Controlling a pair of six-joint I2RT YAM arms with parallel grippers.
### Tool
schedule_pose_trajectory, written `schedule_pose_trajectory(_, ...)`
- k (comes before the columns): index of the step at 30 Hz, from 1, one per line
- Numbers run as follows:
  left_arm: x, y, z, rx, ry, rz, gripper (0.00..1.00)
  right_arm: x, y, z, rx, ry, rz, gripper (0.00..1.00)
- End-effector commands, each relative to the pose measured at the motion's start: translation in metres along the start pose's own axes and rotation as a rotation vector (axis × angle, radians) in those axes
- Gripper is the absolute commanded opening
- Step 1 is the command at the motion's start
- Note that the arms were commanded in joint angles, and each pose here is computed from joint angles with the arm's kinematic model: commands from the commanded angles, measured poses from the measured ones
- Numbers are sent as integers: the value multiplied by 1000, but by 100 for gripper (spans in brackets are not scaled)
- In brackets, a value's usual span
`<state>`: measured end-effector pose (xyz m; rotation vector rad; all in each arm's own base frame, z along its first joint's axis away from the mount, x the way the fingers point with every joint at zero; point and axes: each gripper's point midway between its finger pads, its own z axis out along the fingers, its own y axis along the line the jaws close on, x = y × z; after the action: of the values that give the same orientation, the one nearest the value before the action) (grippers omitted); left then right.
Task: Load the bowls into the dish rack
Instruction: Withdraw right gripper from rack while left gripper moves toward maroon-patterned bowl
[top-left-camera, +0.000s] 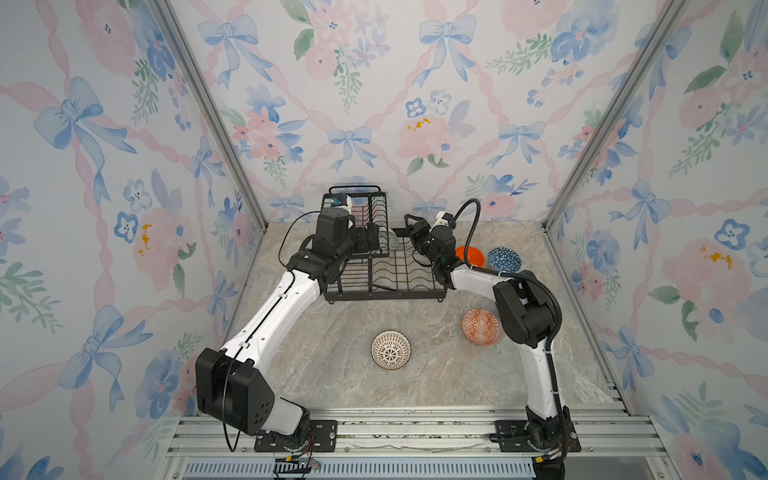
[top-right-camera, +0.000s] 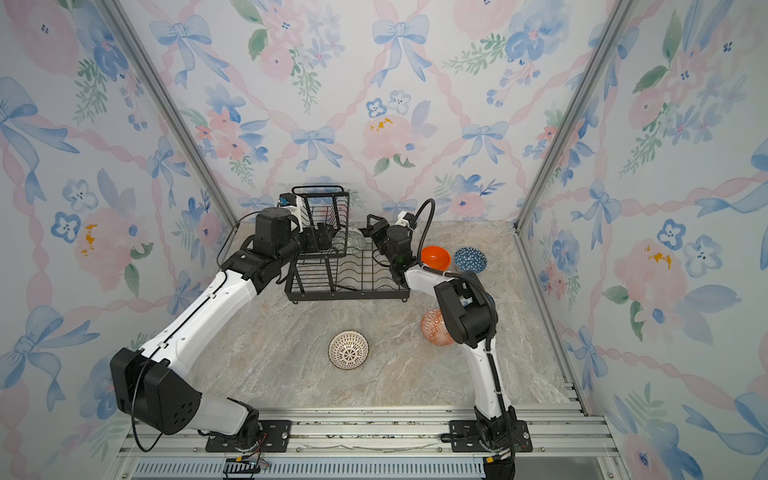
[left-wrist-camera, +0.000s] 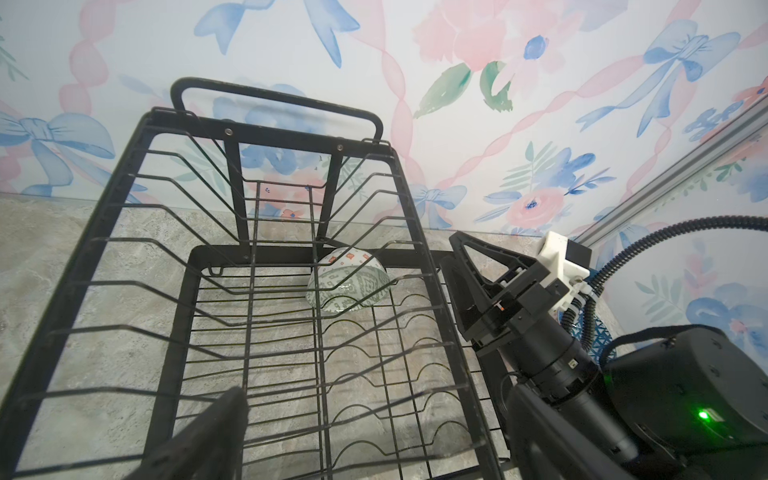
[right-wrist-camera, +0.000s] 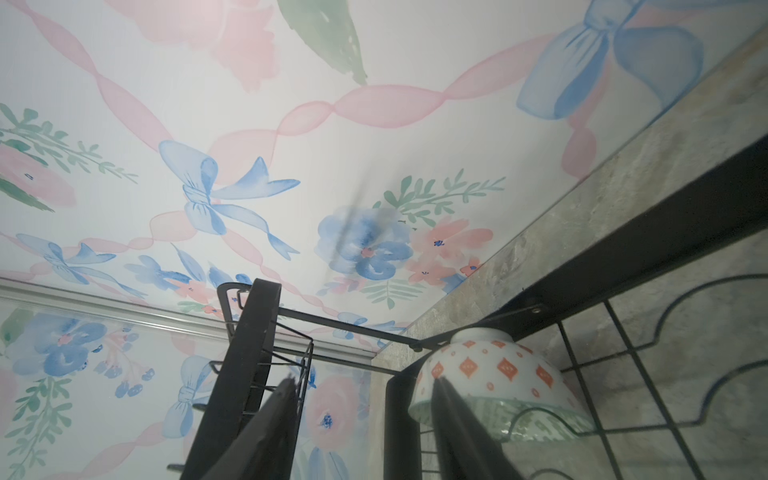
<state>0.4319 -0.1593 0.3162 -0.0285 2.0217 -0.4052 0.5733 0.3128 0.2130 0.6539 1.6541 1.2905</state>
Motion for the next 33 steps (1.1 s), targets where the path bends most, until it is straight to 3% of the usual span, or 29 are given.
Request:
schedule_pose_trajectory(1, -6, -13, -6, 20, 0, 30, 98, 1, 4, -12, 29, 83, -61, 59)
schedule_pose_trajectory(6, -6, -25, -16, 28, -2, 51, 98, -2, 8, -29, 82, 138, -176, 76)
schedule_pose_trajectory(9, 1, -32, -22, 45, 4, 56, 98, -4, 14, -43, 130, 163, -288, 99)
schedule_pose_trajectory(19, 31, -35, -47, 104, 45, -17, 98, -1, 23, -110, 351, 227, -563, 97)
schedule_pose_trajectory(25, 59, -30, -59, 108, 103, -70, 98, 8, 18, -165, 571, 265, -835, 97)
schedule_pose_trajectory(33, 99, -32, -69, 131, 187, -108, 98, -16, 3, -248, 775, 242, -768, 97)
